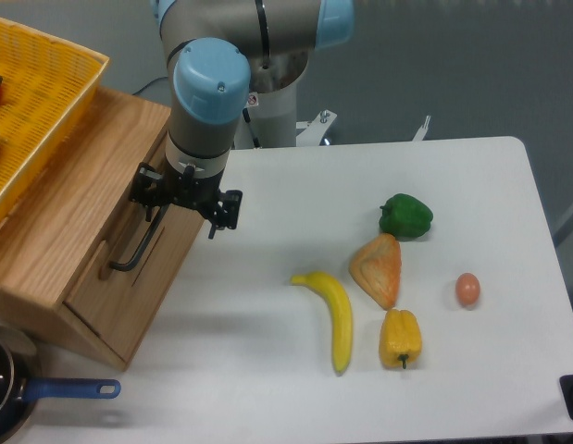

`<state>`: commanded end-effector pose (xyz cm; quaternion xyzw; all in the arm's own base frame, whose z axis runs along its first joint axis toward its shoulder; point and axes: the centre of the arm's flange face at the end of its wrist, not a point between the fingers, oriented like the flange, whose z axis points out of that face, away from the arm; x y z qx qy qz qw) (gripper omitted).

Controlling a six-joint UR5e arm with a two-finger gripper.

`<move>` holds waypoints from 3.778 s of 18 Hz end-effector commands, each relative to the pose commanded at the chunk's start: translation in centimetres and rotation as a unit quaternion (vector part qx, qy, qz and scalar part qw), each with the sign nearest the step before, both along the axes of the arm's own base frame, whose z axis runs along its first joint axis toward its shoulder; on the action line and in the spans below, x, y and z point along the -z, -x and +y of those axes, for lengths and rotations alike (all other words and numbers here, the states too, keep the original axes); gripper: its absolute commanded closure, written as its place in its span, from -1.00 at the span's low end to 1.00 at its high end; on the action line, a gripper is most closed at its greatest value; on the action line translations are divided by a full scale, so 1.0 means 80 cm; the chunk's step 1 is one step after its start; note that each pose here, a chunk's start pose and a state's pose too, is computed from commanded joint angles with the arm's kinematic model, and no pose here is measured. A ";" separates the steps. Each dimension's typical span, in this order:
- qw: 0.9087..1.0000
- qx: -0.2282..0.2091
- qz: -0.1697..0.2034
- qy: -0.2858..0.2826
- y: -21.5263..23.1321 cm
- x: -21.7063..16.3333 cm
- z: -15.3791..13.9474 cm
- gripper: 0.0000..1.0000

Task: Slide the top drawer open
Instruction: 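Hold the black handle firmly in the closed gripper, then pull the handle outward, sliding the drawer out of the cabinet, then keep pulling the handle to extend the drawer further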

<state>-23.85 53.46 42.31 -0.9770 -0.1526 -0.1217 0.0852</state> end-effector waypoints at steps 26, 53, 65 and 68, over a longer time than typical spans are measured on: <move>1.000 -0.016 0.022 0.007 0.057 -0.001 -0.017 -1.00; 0.999 -0.034 0.029 0.004 0.114 -0.002 -0.046 -1.00; 0.999 -0.032 0.033 0.002 0.130 -0.003 -0.056 -1.00; 0.999 -0.034 0.036 0.000 0.136 -0.006 -0.059 -1.00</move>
